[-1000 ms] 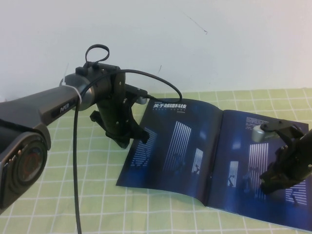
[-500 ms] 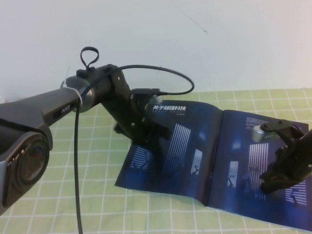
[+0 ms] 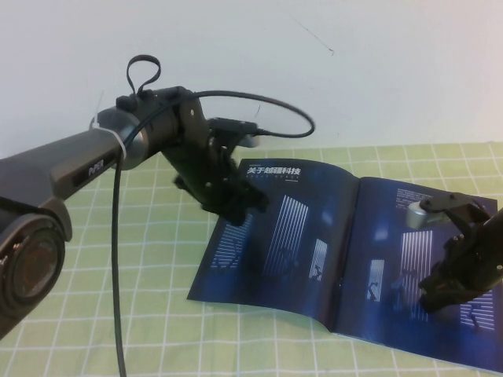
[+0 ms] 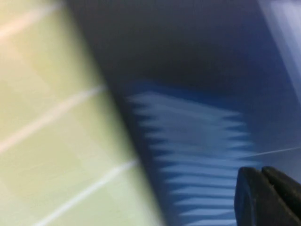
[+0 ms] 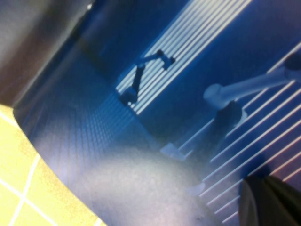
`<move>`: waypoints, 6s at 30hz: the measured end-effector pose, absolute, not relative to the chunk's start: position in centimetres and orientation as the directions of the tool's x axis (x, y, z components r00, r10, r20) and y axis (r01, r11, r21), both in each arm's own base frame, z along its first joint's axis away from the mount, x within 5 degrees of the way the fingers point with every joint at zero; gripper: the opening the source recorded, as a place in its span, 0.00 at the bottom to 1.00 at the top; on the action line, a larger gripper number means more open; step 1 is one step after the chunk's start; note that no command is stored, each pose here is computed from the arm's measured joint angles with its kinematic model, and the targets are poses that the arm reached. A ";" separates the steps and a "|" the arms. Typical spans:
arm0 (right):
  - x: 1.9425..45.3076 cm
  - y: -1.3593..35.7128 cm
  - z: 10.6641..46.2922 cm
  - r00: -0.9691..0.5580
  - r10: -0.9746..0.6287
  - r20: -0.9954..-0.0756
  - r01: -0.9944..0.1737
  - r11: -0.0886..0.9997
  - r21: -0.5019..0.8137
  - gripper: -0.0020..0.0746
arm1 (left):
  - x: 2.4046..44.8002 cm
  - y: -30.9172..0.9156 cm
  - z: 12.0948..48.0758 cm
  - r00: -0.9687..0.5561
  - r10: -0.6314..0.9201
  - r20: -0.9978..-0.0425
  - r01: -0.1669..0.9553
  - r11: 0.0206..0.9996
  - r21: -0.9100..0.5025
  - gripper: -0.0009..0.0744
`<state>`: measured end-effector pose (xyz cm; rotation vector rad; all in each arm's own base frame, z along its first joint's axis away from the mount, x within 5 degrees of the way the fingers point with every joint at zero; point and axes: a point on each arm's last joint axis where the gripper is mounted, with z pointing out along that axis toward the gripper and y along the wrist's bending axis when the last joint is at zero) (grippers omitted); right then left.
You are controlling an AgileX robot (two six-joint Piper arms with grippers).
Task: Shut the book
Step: 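Close the open booklet and leave it lying on the table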
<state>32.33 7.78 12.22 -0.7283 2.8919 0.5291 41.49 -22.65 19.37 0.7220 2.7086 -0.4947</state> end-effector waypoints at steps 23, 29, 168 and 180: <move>32.4 7.8 12.2 -0.881 -0.433 -0.193 -0.473 0.827 0.305 0.02 | 42.5 -20.7 16.1 -0.841 0.471 -0.265 0.488 0.873 0.003 0.01; 32.4 7.8 12.2 -0.881 -0.432 -0.194 -0.473 0.827 0.304 0.02 | 41.2 -23.2 16.1 -0.801 0.542 -0.253 0.559 0.829 0.007 0.01; 5.4 2.9 25.7 -0.415 -0.493 -0.765 -0.554 0.804 -0.217 0.02 | 5.2 -0.9 17.7 -0.290 -0.059 -0.955 0.133 0.986 -0.102 0.01; 5.4 2.9 25.7 -0.415 -0.493 -0.765 -0.554 0.804 -0.217 0.02 | 5.2 -0.8 17.7 -0.286 -0.036 -0.957 0.137 0.988 -0.078 0.01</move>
